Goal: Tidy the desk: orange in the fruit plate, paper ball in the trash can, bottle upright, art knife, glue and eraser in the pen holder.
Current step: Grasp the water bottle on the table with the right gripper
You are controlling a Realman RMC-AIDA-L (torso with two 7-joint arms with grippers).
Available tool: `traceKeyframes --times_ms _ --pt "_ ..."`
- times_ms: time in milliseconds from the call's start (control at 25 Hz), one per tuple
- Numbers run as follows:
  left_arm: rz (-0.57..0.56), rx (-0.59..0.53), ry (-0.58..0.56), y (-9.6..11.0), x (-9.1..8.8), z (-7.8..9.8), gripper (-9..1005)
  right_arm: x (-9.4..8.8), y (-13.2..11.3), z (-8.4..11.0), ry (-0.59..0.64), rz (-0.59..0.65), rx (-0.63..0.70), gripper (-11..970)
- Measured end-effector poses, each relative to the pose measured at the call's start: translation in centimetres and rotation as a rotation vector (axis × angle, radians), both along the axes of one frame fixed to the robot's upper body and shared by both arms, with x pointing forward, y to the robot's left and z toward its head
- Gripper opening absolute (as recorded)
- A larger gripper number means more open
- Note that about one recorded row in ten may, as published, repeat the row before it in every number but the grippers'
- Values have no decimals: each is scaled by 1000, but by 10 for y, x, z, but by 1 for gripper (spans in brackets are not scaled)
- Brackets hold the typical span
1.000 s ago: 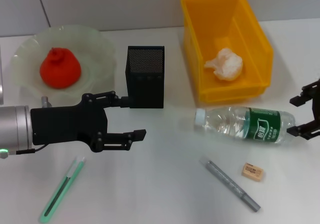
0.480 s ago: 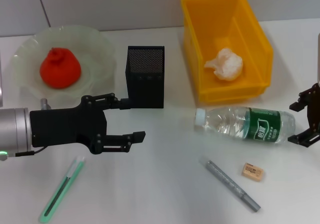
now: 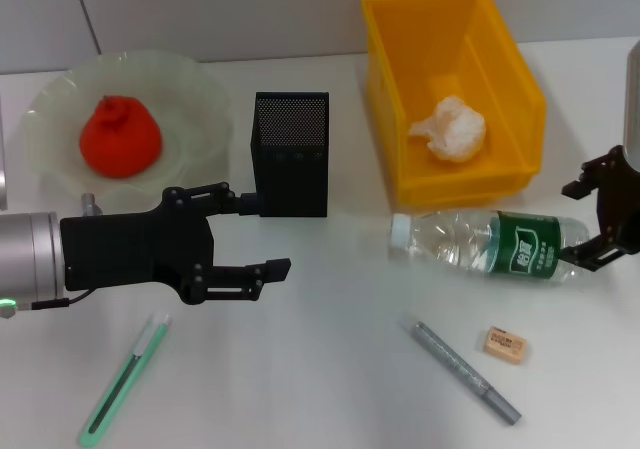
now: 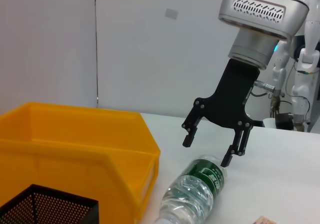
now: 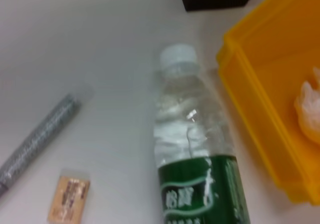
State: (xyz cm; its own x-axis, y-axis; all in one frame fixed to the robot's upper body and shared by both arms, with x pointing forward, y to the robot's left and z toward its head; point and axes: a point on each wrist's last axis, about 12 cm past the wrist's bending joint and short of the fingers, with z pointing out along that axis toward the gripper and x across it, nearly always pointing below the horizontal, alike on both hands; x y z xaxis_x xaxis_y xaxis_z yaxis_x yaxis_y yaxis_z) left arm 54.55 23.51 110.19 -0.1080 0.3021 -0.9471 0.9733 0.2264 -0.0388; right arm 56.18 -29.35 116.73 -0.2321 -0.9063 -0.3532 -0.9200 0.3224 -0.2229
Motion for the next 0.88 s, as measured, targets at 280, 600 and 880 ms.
traceKeyframes --times_ms 280,600,880 --pt "9 1 1 1 0 -1 822 7 10 -3 -26 26 19 795" --pt "14 1 2 3 -1 -1 822 13 19 -13 0 46 47 795" --pt "16 3 1 3 0 -1 822 16 23 -23 24 59 61 794"
